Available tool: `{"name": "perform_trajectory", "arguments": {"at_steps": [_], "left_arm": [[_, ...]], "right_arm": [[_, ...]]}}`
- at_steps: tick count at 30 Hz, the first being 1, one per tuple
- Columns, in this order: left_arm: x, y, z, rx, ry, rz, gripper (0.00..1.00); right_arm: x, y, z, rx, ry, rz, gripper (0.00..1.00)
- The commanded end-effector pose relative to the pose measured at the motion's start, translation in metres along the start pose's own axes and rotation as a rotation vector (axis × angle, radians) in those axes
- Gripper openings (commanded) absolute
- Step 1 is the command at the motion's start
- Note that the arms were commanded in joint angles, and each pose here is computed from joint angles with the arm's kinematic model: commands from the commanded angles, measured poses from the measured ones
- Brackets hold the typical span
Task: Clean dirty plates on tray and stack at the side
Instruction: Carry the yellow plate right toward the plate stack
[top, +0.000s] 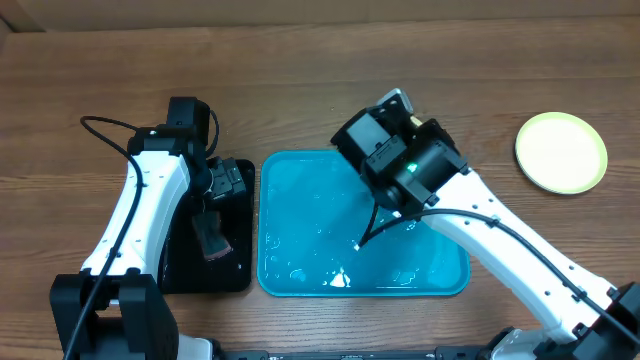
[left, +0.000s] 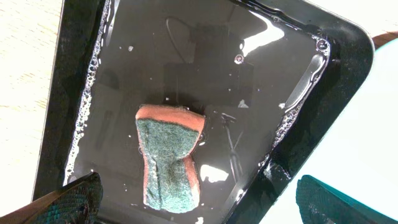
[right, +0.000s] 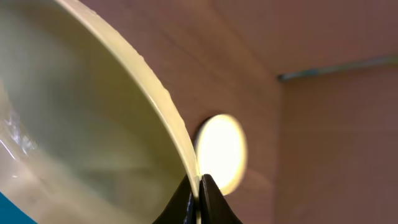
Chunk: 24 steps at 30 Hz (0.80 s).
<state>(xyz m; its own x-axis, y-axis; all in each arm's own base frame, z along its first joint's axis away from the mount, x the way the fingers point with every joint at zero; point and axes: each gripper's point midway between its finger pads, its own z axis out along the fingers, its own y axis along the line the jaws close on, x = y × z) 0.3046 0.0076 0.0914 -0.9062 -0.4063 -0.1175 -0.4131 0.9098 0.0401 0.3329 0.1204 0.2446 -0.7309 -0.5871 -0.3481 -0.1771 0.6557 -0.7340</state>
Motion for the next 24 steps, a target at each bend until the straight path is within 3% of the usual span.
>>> {"name": "perform_trajectory", "arguments": {"at_steps": [1, 13, 24], "left_arm": [[-0.009, 0.002, -0.013, 0.006, -0.053, 0.005, 1.00], [-0.009, 0.002, -0.013, 0.006, -0.053, 0.005, 1.00], [-0.009, 0.001, -0.013, 0.006, -0.053, 0.006, 1.00]], "right_arm": [[-0.013, -0.033, -0.018, 0.180, -0.062, -0.094, 0.04], [-0.029, -0.051, -0.049, 0.387, -0.136, -0.175, 0.04], [-0.034, -0.045, -0.049, 0.356, -0.159, -0.140, 0.04]]}}
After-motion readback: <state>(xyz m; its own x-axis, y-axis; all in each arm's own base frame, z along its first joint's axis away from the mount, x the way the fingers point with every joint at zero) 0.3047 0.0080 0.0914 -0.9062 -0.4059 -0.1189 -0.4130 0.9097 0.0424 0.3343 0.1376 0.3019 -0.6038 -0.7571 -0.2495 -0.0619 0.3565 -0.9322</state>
